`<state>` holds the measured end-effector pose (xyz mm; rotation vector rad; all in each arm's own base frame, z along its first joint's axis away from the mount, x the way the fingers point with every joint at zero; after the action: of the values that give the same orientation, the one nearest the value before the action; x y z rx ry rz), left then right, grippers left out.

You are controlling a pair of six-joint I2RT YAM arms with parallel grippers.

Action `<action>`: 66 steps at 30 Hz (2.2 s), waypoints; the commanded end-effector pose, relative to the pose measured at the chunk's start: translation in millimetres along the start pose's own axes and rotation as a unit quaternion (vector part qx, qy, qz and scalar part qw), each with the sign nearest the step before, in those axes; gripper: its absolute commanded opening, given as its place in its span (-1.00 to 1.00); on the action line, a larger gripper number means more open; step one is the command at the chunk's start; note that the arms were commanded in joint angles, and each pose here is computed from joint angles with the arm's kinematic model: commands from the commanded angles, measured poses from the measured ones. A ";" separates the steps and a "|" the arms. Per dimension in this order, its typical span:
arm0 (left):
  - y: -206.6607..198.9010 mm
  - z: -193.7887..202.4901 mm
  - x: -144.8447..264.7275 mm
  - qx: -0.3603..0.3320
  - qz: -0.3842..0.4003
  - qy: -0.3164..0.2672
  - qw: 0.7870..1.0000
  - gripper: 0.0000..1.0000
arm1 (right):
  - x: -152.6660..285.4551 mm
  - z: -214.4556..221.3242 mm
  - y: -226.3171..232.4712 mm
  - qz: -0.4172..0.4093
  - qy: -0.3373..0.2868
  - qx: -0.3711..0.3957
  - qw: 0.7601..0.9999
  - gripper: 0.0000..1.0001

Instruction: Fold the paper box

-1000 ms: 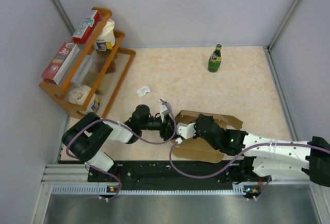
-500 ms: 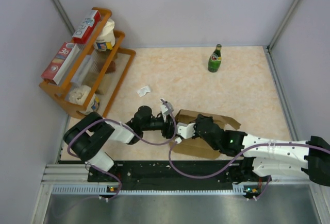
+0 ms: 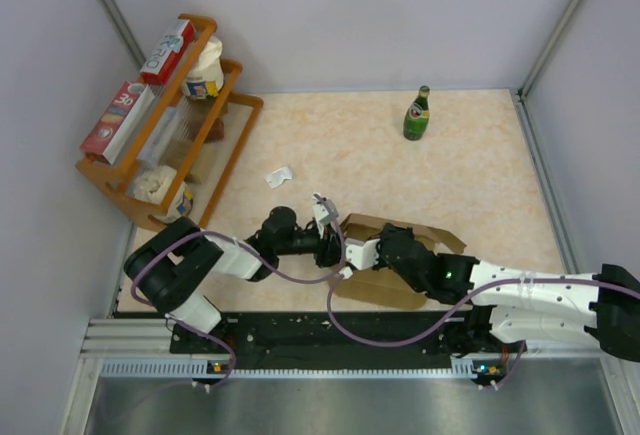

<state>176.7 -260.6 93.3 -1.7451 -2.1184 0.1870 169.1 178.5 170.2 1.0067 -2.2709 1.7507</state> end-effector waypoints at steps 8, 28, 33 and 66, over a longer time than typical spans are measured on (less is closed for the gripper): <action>-7.7 -6.6 25.1 -0.023 -0.060 -0.023 0.998 0.09 | 1.4 -9.1 0.3 0.005 -0.030 -0.027 0.999 -1.00; 13.7 -24.3 87.9 -0.028 -0.251 -0.135 0.958 0.20 | 0.8 -8.6 4.0 -0.001 -0.032 -0.028 0.999 -1.00; 32.7 -23.0 80.0 -0.038 -0.254 -0.091 0.962 0.15 | 0.3 -9.5 3.9 -0.002 -0.033 -0.028 0.999 -1.00; 28.6 -18.3 23.0 -0.061 -0.032 -0.059 0.996 0.20 | -10.9 -2.8 17.6 -0.021 0.007 -0.004 1.000 -1.00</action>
<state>201.8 -225.1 90.1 -1.6680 -2.2874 0.1429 168.7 181.5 150.8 1.0194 -2.2093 1.7477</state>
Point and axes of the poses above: each gripper's point midway between its finger pads, its own x axis back along the fingers, its own y axis along the line the jaws close on, z = x × y, the point moved 7 cm from there along x, back along the fingers, and after that the axes turned 3 degrees about -x, right-handed, at the moved point
